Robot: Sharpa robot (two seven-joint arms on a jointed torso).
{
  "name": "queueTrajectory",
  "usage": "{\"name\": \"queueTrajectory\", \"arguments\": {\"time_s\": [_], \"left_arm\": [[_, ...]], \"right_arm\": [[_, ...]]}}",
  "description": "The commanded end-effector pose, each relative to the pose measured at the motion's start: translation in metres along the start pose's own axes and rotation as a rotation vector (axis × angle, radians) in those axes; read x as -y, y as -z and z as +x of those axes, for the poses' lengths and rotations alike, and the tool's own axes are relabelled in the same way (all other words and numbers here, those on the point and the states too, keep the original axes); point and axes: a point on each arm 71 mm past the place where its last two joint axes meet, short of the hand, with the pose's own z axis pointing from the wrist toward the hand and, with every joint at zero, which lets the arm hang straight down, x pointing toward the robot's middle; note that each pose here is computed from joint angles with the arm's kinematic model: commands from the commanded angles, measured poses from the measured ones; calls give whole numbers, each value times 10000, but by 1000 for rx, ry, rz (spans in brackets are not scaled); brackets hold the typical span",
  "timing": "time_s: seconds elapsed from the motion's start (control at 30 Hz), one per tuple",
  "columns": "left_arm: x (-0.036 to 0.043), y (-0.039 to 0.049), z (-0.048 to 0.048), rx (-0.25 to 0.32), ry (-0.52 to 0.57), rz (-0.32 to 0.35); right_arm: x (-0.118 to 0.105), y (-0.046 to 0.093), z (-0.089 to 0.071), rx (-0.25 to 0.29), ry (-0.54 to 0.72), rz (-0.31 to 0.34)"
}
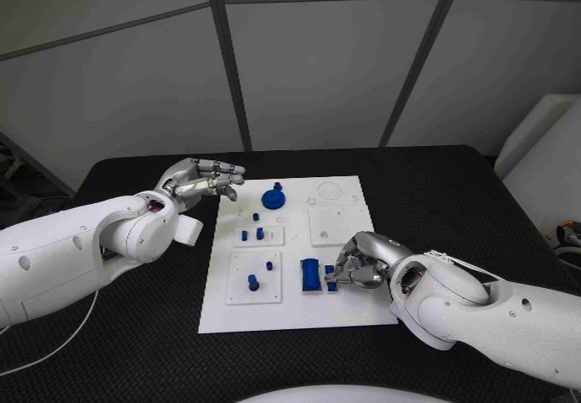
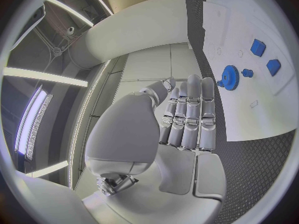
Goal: Assemble the parts on the task board
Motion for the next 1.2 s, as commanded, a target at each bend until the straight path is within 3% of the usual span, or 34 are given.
{"name": "queueTrajectory", "arguments": {"time_s": [0.03,0.4,0.67,0.8,0.97,1.2], "left_arm": [[9,-5,11,-11,4,5],[4,-4,10,-10,4,5],[-6,-4,5,5,29,9],[-33,-7,9,22,63,21],[-63,-38,-1,69,114,51],[-126,-127,-67,164,175,89]], "right_arm": [[-12,12,-7,8,17,-15],[-66,90,-62,50,-38,-81],[-49,75,-147,77,-184,-198],[70,-80,-262,65,-334,-228],[250,-396,-453,54,-582,-243],[387,-817,-757,133,-797,-264]]}}
